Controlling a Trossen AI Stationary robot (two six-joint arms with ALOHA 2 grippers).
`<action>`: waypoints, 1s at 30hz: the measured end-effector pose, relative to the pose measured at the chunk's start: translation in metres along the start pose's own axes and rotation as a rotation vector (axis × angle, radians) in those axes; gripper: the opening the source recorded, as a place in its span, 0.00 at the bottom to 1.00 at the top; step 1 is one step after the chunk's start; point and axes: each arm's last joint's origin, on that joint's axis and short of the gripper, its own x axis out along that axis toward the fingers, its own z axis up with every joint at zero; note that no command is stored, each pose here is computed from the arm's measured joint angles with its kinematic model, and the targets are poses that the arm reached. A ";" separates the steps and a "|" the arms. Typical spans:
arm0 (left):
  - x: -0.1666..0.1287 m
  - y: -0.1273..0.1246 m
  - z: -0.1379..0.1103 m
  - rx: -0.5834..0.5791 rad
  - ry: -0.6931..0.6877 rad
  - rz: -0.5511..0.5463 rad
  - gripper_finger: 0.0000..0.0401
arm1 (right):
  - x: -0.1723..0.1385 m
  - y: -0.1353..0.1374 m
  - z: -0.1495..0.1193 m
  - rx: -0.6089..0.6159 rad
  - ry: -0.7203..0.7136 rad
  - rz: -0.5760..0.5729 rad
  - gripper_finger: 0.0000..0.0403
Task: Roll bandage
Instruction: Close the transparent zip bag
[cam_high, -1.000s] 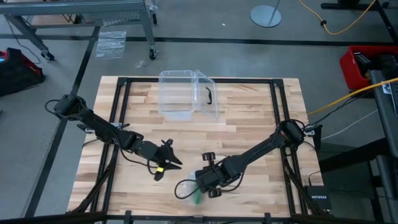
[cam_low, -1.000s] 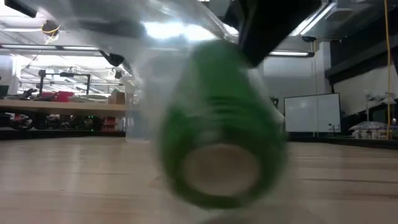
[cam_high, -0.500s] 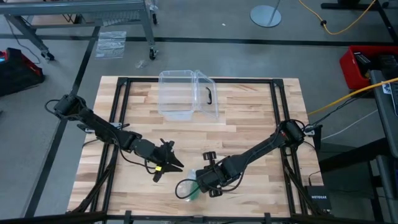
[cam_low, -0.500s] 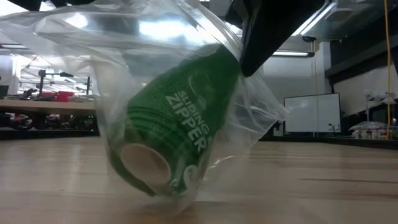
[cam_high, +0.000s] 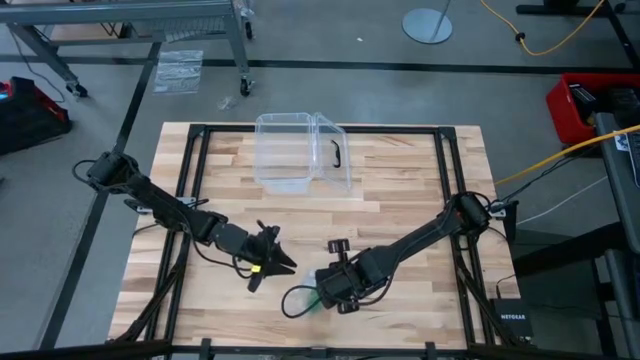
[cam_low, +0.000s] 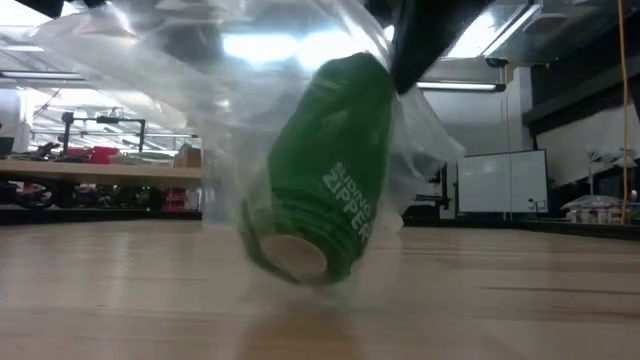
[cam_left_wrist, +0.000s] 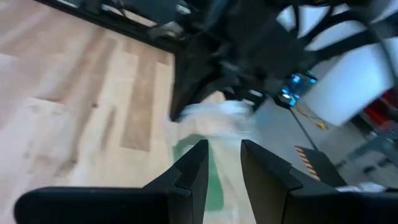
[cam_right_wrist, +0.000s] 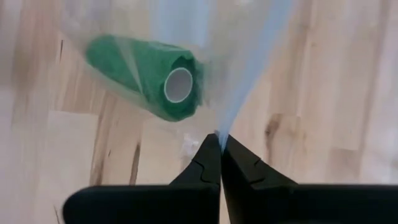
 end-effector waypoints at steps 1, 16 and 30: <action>0.000 0.001 0.000 0.004 -0.007 0.015 0.22 | -0.003 -0.002 0.002 0.004 -0.003 -0.006 0.00; 0.009 -0.001 -0.010 -0.008 0.015 0.031 0.22 | -0.012 -0.032 0.004 0.057 0.091 -0.048 0.00; 0.010 0.002 -0.007 0.074 0.009 0.043 0.21 | -0.012 -0.028 0.008 0.097 0.070 0.028 0.00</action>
